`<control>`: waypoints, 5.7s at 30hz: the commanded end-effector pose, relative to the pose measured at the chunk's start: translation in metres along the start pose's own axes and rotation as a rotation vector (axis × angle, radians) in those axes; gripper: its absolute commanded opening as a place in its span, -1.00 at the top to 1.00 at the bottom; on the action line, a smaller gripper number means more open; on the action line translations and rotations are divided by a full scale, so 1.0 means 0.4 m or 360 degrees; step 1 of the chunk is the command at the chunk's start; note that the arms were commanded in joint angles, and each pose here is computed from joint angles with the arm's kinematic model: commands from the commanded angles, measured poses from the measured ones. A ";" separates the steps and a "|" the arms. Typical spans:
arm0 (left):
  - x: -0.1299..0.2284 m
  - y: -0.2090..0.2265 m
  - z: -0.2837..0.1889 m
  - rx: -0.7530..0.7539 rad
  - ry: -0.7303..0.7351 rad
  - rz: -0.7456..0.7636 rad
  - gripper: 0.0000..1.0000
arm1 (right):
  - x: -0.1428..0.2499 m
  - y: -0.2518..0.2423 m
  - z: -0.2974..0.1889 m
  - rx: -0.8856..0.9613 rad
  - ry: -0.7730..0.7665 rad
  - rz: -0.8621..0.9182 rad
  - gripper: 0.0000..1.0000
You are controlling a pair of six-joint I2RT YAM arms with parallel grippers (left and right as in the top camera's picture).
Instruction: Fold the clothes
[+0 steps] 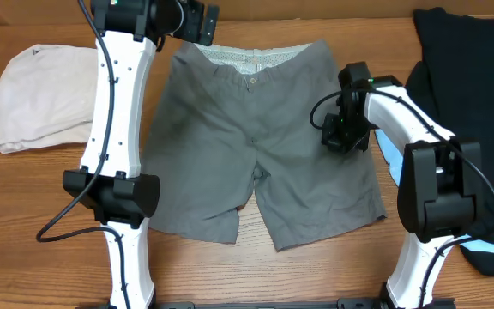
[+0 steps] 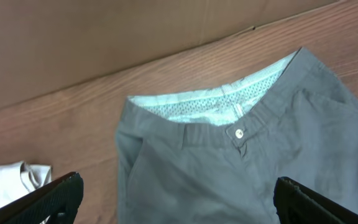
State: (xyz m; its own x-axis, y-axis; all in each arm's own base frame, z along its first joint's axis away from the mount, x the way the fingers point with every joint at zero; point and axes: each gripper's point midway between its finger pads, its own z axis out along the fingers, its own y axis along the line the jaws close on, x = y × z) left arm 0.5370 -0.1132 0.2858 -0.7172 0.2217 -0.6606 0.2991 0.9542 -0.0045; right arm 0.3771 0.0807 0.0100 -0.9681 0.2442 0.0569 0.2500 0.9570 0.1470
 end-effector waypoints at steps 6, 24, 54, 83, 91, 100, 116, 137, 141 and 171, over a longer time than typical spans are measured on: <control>0.010 0.009 0.054 -0.0028 0.0028 0.0045 -0.99 | -0.076 -0.117 0.049 0.0086 -0.0147 0.0292 0.93; 0.092 0.017 0.314 -0.0047 0.0177 0.0021 -1.00 | -0.326 -0.208 0.182 -0.0051 -0.0523 0.0421 0.92; 0.285 0.253 0.622 0.0015 0.0255 -0.0045 -0.96 | -0.276 0.063 -0.362 -0.0166 -0.0323 -0.0087 -0.18; 0.577 0.540 0.320 -0.0461 0.0953 -0.1027 0.53 | -0.235 0.086 -0.347 -0.0142 -0.0237 -0.0078 -0.07; 0.506 0.487 0.271 -0.0042 0.0830 -0.1015 0.07 | -0.187 0.059 -0.334 -0.0073 -0.0105 0.0082 -0.08; 0.190 0.354 0.091 -0.0015 0.0272 -0.0589 -0.43 | -0.123 -0.033 -0.238 0.0137 0.0138 0.0143 -0.16; 0.025 0.132 -0.042 0.0096 -0.0008 -0.0113 -0.63 | -0.102 -0.140 -0.017 0.0212 0.0249 -0.0025 0.06; -0.036 0.129 -0.040 0.0084 -0.0158 -0.0100 -0.58 | -0.564 -0.148 -0.121 -0.0124 -0.0946 0.0198 0.93; -0.051 0.134 -0.032 0.0082 -0.0195 -0.0158 -0.55 | -0.620 -0.157 -0.171 -0.0181 -0.1109 0.0203 0.93; 0.217 -0.008 0.407 0.0182 0.0336 0.0398 -0.57 | -0.407 -0.102 -0.468 -0.0304 -0.0607 0.0151 -1.00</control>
State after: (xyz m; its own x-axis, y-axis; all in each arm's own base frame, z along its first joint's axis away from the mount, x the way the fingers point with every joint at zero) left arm 0.5787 -0.1390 0.1296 -0.7184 0.4566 -0.5248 0.5234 0.8517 0.0244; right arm 0.5274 -0.0372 0.1744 -0.8605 0.4276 -0.2771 0.3303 0.8822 0.3357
